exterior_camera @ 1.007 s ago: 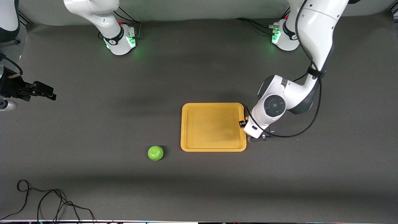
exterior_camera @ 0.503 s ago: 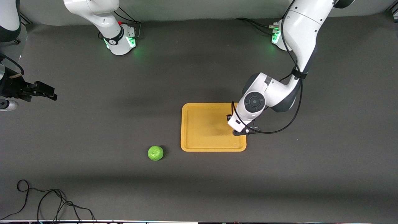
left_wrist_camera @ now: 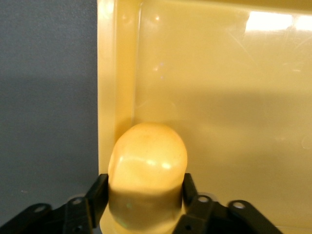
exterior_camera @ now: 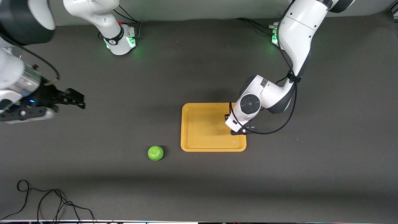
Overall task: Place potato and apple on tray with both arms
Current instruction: 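Carry the potato onto the tray while the right gripper reaches the apple, then release the potato on the tray while the right gripper nears the apple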
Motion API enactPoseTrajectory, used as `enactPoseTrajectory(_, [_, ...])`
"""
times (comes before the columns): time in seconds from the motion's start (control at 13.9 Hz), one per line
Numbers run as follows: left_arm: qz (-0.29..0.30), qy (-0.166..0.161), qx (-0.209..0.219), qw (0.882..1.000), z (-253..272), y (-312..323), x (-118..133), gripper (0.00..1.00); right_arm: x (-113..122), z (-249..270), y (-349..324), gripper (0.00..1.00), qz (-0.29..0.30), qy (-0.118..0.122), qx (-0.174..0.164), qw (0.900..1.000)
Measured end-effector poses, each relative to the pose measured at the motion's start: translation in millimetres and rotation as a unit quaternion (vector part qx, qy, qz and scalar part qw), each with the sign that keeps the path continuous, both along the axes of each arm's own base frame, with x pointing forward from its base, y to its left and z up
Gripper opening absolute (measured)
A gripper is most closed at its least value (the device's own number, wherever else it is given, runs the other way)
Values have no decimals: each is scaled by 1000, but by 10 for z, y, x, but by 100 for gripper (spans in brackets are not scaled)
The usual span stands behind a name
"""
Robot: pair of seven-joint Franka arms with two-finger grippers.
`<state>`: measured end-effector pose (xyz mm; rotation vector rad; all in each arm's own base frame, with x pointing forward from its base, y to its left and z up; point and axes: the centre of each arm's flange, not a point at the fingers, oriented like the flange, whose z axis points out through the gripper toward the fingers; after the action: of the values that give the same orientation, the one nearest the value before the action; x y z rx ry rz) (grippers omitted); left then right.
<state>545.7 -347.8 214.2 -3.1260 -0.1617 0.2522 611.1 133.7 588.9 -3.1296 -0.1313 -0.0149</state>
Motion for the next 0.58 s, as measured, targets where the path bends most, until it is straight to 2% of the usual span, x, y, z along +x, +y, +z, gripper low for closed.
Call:
enactPoseTrajectory(0.14, [2, -7, -3, 1000, 58, -9, 47, 95, 117, -176, 595, 100, -7, 1, -3, 1000])
enactPoseTrajectory(0.22, [5, -14, -5, 1000, 128, -5, 103, 100, 156, -264, 867, 100, -10, 1, -4, 1000])
enactPoseTrajectory(0.43, [25, -48, -13, 998, 640, 226, 401, 100, 246, -545, 1390, 100, -6, -1, -7, 1000])
enactPoseTrajectory(0.58, [25, -50, -5, 998, 1153, 728, 588, 100, 359, -710, 1417, 100, -8, -11, -5, 1000])
